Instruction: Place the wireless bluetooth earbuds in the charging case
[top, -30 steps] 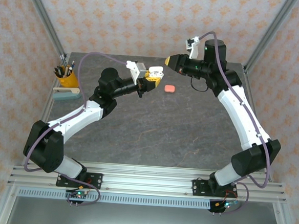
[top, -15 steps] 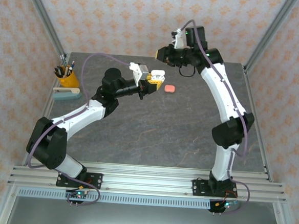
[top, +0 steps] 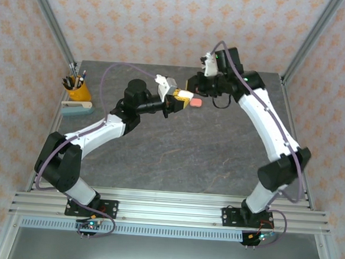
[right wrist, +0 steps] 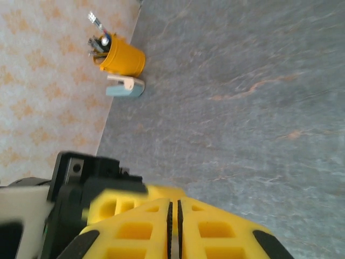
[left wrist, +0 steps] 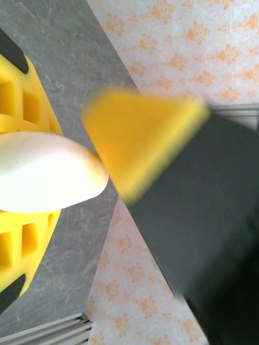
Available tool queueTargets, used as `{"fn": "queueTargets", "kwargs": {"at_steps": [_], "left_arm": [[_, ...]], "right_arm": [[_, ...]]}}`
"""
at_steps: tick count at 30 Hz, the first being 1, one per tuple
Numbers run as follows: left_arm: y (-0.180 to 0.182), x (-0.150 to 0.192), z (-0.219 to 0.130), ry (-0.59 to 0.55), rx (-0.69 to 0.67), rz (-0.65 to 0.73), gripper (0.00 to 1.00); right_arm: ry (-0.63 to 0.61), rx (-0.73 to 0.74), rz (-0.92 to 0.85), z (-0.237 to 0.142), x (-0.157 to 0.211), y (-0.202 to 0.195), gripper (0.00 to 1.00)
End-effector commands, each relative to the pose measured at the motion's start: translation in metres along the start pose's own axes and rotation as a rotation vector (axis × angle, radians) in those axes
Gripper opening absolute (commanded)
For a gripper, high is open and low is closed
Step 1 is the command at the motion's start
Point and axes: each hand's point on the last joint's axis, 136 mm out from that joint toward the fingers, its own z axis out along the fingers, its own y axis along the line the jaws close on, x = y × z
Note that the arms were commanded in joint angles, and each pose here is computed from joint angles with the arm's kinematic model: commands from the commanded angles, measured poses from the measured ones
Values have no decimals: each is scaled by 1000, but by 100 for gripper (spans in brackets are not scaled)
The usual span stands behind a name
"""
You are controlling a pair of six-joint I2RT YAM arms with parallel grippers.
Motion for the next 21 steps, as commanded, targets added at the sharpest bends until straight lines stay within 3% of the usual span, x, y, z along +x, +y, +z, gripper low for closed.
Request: {"fn": "queueTargets", "kwargs": {"at_steps": [1,8,14,21], "left_arm": [[22,-24,-2,-65,-83,20,0],[40,14,13,25,-114,-153,0],[66,86,33,193,-197,-477,0],[81,167,51,387,-268,-826,0]], "right_arm": [[-182,105,117,-29,-19,-31,14],[-276,313,279,-31,-5,-106,19],[-294,470,339,-24,19,-152,22],[-300,561,365,-20,38,-179,34]]}}
